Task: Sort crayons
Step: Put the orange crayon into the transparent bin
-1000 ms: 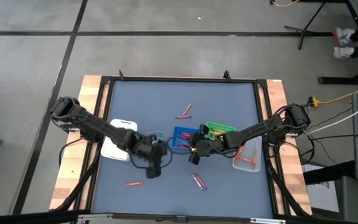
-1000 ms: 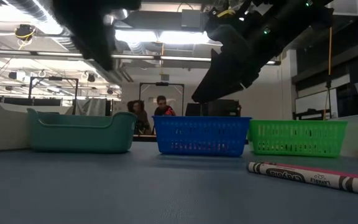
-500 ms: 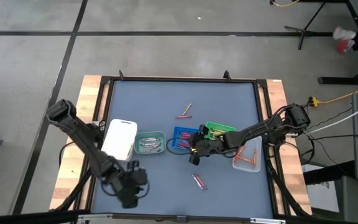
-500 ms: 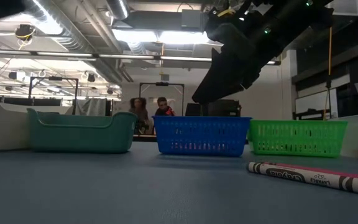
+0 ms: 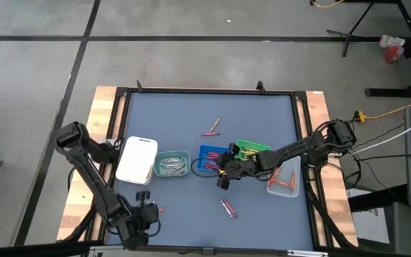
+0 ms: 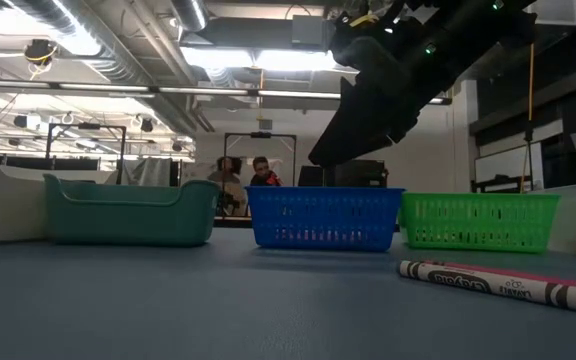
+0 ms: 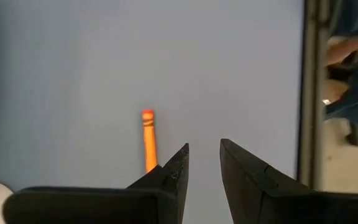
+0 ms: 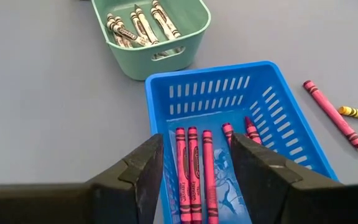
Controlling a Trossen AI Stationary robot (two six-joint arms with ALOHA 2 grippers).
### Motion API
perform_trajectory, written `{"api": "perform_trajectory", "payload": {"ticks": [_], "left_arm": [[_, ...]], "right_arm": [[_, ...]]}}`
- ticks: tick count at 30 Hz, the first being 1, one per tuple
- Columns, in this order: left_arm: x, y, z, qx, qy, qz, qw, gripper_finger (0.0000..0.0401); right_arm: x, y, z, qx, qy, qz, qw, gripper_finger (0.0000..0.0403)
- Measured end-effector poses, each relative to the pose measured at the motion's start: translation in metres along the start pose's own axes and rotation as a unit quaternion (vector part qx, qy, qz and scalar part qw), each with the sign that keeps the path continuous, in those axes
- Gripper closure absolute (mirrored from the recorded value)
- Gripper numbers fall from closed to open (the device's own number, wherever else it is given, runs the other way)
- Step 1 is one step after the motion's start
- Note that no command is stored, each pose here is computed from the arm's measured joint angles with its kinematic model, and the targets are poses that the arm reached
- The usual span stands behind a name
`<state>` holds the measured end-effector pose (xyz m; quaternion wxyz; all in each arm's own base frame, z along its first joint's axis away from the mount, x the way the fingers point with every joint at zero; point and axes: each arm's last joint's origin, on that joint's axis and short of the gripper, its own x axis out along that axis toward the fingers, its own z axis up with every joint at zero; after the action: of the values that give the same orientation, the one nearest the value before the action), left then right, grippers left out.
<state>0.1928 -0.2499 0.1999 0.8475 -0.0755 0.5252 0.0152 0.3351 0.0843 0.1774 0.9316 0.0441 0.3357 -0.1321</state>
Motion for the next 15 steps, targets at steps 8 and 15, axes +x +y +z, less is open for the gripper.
{"api": "perform_trajectory", "payload": {"ticks": [8,15], "left_arm": [[0.03,0.002,-0.009,0.017,0.037,0.057,0.998,0.0325],[0.046,0.013,-0.004,-0.038,0.055,0.102,0.993,0.0325]], "right_arm": [[0.0,0.0,0.0,0.0,0.0,0.0,1.0,0.0216],[0.0,0.0,0.0,0.0,0.0,0.0,1.0,0.0216]]}}
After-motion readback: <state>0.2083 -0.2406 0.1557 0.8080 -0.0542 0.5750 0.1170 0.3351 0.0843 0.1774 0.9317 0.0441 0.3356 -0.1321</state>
